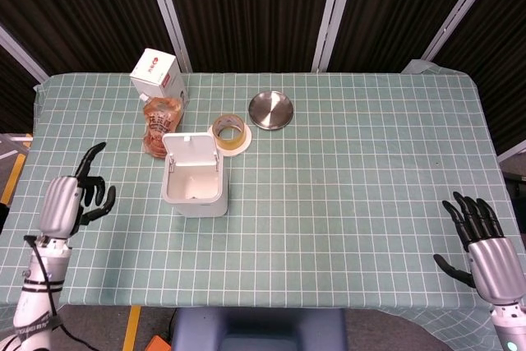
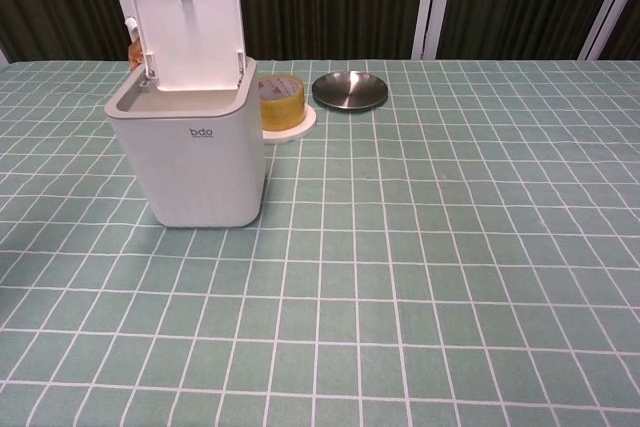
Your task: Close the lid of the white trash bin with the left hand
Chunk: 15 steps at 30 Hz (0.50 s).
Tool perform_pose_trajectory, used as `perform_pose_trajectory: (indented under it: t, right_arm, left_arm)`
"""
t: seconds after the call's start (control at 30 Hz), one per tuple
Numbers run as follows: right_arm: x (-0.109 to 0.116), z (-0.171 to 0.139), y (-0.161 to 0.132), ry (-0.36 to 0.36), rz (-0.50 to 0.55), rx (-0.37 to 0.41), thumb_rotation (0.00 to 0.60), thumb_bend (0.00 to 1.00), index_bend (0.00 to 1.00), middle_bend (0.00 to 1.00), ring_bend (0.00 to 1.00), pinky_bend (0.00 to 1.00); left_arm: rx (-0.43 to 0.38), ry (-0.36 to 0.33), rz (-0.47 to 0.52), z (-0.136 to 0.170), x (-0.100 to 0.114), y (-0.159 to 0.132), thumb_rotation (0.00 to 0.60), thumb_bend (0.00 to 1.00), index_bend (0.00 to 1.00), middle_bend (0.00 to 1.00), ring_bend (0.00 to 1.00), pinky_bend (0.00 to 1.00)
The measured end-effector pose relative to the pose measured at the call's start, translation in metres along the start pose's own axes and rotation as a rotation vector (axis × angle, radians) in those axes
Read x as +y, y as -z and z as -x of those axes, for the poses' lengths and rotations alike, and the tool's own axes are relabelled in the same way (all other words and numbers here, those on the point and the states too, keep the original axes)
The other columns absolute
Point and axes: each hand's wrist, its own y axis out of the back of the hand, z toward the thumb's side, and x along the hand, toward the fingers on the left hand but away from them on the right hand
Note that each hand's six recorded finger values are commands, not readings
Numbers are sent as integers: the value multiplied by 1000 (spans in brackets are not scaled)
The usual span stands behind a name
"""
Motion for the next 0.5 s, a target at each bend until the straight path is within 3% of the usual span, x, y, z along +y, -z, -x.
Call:
perform_pose_trajectory:
  t: [0.13, 0.5]
  right_arm:
    - [1, 0, 1, 3, -4, -2, 600, 267, 0, 0, 0, 0]
    - [15, 0, 17, 25, -8, -59, 600, 267, 0, 0, 0, 0]
  left_arm:
    - [23, 47, 10, -33, -10, -20, 600, 489, 178, 1000, 1000, 1000]
    - [114, 279, 77, -100, -63, -76, 600, 490, 171, 1000, 1000, 1000]
